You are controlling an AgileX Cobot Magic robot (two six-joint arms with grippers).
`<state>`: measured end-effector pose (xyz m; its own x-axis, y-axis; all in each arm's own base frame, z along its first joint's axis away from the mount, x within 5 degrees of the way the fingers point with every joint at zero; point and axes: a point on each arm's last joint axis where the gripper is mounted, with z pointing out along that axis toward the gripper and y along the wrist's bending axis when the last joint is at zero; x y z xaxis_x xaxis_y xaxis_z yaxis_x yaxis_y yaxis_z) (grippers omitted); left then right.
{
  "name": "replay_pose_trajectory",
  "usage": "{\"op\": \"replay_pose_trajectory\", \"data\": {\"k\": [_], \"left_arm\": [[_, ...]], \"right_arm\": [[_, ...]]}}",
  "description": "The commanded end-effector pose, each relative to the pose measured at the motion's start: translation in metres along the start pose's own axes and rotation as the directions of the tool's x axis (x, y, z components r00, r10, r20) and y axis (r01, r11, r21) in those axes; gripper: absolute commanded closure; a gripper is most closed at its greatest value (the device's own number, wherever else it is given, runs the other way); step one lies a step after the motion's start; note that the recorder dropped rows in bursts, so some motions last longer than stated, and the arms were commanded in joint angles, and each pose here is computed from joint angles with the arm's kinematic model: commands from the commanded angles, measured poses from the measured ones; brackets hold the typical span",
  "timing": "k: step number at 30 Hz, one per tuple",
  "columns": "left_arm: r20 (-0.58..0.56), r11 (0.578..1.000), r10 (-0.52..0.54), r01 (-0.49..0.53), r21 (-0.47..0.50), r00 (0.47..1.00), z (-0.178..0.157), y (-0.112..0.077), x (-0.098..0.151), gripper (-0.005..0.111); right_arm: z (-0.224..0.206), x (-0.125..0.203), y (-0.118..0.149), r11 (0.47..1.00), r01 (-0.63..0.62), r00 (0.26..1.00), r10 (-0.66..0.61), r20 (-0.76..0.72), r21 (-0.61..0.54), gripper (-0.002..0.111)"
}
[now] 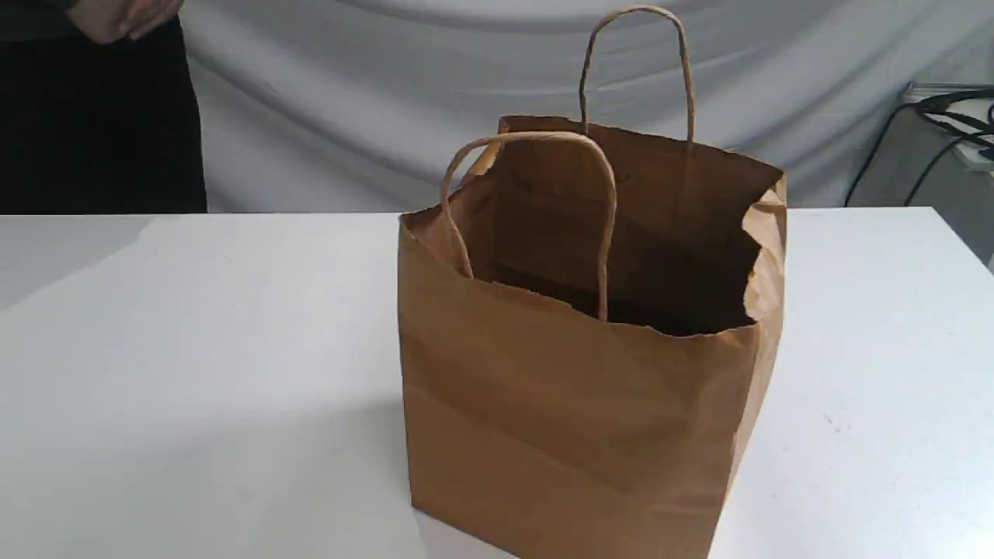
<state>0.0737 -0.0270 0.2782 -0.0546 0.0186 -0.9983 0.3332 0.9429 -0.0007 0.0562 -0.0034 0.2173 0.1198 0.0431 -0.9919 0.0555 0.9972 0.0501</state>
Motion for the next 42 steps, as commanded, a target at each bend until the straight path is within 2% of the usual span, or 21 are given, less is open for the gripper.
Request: {"op": "replay_pose_trajectory", "data": {"k": [1, 7, 10, 42], "left_arm": [[0.012, 1.000, -0.008, 0.009, -0.004, 1.000, -0.0007, 0.0003, -0.0003, 0.107], [0.012, 1.000, -0.008, 0.009, -0.004, 1.000, -0.0007, 0.0003, -0.0003, 0.107], [0.012, 1.000, -0.008, 0.009, -0.004, 1.000, -0.0007, 0.0003, -0.0003, 0.107], [0.005, 1.000, 0.000, 0.000, -0.003, 1.000, -0.0007, 0.0002, 0.0003, 0.107]], "right_arm": [[-0.0015, 0.0138, -0.0024, 1.000, 0.011, 0.990, -0.007, -0.138, 0.028, 0.108], [-0.0020, 0.0166, -0.0025, 1.000, 0.013, 0.986, -0.008, -0.168, 0.028, 0.108], [-0.0020, 0.0166, -0.0021, 0.999, -0.024, 0.985, 0.029, -0.167, 0.029, 0.108], [-0.0020, 0.0166, -0.0021, 0.999, -0.025, 0.985, 0.029, -0.167, 0.029, 0.108]]}}
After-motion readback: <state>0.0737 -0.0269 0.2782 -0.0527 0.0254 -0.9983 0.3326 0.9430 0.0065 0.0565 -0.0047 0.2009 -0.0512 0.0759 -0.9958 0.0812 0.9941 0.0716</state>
